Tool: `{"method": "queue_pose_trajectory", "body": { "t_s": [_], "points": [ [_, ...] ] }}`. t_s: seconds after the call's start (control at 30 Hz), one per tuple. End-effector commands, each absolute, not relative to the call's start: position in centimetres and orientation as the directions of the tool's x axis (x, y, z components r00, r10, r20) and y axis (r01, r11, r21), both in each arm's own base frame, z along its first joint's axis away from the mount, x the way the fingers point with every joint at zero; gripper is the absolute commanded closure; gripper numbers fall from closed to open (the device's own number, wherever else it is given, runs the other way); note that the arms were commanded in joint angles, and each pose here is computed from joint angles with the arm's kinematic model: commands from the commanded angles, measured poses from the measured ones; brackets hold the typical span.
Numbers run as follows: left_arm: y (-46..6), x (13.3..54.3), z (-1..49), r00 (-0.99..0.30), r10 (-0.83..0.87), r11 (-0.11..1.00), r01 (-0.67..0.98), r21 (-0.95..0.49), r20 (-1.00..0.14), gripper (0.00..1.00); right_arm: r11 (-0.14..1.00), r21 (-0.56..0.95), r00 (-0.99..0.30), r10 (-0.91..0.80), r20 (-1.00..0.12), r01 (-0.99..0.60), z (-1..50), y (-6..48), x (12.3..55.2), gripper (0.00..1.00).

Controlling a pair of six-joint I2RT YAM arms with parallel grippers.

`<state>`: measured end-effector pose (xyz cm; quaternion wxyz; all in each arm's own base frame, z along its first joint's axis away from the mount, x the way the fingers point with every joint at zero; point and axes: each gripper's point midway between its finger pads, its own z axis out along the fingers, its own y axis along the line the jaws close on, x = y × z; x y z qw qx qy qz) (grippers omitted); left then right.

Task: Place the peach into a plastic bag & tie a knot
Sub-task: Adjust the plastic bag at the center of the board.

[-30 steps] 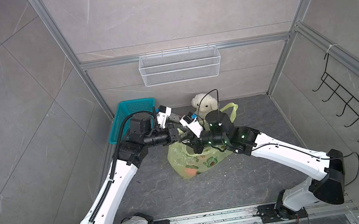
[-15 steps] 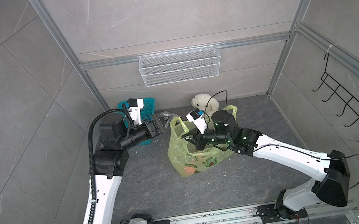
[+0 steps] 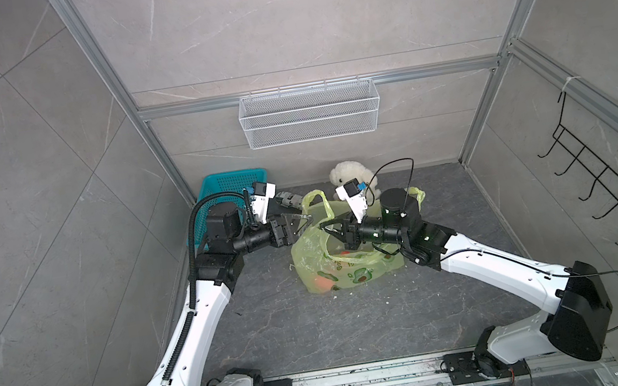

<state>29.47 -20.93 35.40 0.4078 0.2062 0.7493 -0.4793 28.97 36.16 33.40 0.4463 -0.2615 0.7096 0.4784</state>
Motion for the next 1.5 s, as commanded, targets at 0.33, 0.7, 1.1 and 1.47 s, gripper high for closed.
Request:
{"method": "queue_pose_trajectory", "body": {
  "t_s": [0.33, 0.7, 1.1, 1.47],
  "points": [
    [-24.0, 32.7, 41.7, -0.332, -0.035, 0.237, 0.914, -0.330, -0.943, 0.23, 0.376, 0.450, -0.453, 0.085, -0.887, -0.810, 35.1, 34.7, 28.5, 1.00],
    [-28.5, 30.9, 38.1, -0.467, 0.036, 0.030, 0.884, -0.466, -0.883, 0.25, 0.406, 0.483, -0.484, 0.108, -0.869, -0.776, 34.2, 33.7, 30.1, 1.00],
    [-28.9, 28.1, 37.1, -0.517, 0.051, -0.034, 0.854, -0.518, -0.855, 0.35, 0.443, 0.526, -0.509, 0.168, -0.844, -0.726, 34.5, 32.6, 31.3, 1.00],
    [-30.5, 26.0, 33.7, -0.495, 0.167, 0.033, 0.867, -0.497, -0.853, 0.53, 0.435, 0.613, -0.575, 0.232, -0.784, -0.660, 34.7, 31.8, 32.4, 1.00]
  ]
}}
